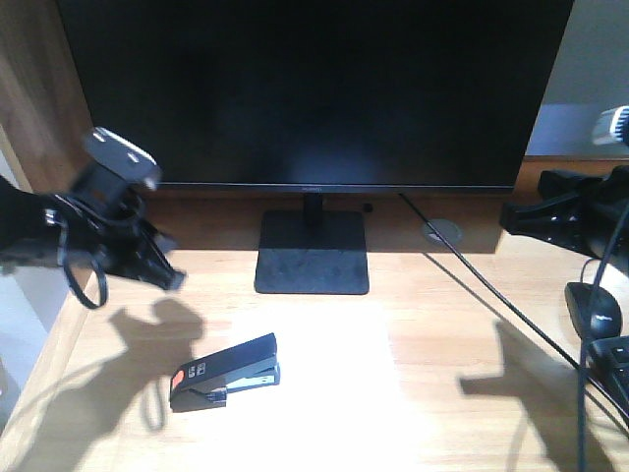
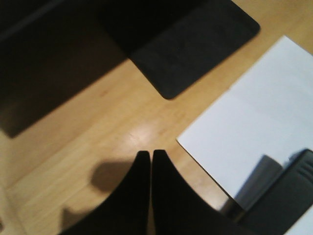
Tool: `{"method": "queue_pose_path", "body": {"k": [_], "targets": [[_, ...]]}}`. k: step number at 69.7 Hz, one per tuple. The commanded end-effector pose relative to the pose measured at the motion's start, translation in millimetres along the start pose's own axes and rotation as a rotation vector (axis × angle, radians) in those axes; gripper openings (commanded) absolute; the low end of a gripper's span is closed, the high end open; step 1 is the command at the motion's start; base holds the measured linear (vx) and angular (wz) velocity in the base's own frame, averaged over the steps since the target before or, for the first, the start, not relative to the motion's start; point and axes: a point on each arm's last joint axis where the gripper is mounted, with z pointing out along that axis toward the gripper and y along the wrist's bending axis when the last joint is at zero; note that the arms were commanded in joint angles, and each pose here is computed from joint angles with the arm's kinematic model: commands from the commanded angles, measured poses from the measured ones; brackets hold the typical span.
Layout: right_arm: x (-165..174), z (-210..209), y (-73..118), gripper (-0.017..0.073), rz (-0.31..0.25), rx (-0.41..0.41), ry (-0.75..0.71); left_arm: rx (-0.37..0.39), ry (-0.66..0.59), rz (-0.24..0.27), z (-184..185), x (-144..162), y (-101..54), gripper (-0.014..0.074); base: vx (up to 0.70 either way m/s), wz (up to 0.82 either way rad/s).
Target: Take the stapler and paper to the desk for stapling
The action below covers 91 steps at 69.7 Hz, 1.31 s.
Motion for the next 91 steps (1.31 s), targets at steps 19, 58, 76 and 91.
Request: {"method": "queue_pose_path", "body": {"k": [19, 58, 76, 91], "targets": [[-16, -23, -3.7, -0.0008, -0.017, 0.011, -0.099, -0.258, -0.37, -0.027, -84, -20, 5.6, -0.0006, 0.0, 0.0], [27, -112, -13.5, -0.0008, -0.007, -0.06, -0.29, -0.349, -0.646, -0.004, -161, 54, -29.0, -0.0006, 0.0, 0.0], [61, -137, -19.8, -0.0006, 0.002, -0.066, -0.371, -0.361, -0.728, 0.005, -189, 87, -44.7, -0.0006, 0.0, 0.0], [77, -139, -21.5, -0.0006, 0.003, -0.066, -0.37, -0.359, -0.748, 0.01, -197, 107, -52.9, -0.0006, 0.0, 0.0]]}}
